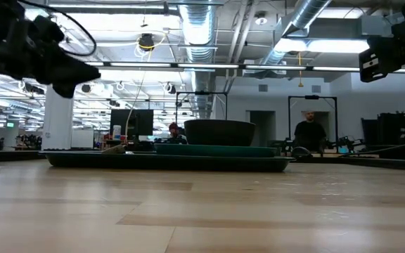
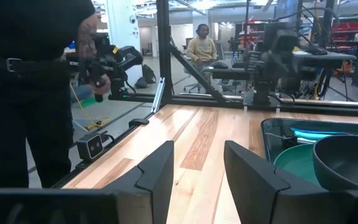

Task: Set up tray
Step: Return to Home Position

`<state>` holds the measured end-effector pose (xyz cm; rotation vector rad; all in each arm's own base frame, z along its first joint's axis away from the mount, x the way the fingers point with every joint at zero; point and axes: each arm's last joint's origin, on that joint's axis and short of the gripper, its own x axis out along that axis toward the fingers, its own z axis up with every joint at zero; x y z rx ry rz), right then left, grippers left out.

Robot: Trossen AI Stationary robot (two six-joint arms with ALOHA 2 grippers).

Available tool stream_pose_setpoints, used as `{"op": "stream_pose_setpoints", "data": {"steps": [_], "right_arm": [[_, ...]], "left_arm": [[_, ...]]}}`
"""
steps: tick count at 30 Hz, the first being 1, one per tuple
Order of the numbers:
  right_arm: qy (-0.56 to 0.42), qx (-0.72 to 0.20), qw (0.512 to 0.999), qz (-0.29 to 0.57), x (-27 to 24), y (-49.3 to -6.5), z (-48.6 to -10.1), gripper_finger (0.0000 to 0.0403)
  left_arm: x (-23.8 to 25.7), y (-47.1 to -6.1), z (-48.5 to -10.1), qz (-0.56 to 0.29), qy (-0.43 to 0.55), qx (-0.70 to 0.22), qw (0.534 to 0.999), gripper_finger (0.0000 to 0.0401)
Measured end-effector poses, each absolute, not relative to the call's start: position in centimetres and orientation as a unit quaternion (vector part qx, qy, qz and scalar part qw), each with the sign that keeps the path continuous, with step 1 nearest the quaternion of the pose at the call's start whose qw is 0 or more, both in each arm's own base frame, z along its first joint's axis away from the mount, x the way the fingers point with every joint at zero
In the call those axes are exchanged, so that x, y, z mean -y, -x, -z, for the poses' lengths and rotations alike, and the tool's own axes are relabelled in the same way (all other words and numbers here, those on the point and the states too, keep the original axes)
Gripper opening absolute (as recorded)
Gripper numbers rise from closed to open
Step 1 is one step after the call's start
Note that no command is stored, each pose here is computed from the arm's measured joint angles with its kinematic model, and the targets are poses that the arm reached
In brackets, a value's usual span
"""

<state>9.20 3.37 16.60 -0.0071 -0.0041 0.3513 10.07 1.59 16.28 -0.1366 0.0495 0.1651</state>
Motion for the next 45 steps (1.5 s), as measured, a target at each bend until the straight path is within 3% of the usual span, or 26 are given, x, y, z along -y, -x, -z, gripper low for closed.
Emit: {"op": "stream_pose_setpoints", "data": {"steps": [9,17,45], "right_arm": [[0.003,0.002,0.985,-0.175,-3.4,-9.2,-16.6,0.0134],[0.004,0.002,0.985,-0.175,-3.4,-9.2,-16.6,0.0134],[0.003,0.002,0.985,-0.175,-3.4,-9.2,-16.6,0.0134]], "left_arm": [[-2.5,-10.8,-14.7,-0.125,0.082,-0.111,0.983,0.0067],[-2.8,-10.8,-14.9,-0.175,0.062,-0.105,0.977,0.0067],[-2.8,-10.8,-14.9,-0.172,0.060,-0.105,0.978,0.0067]]}}
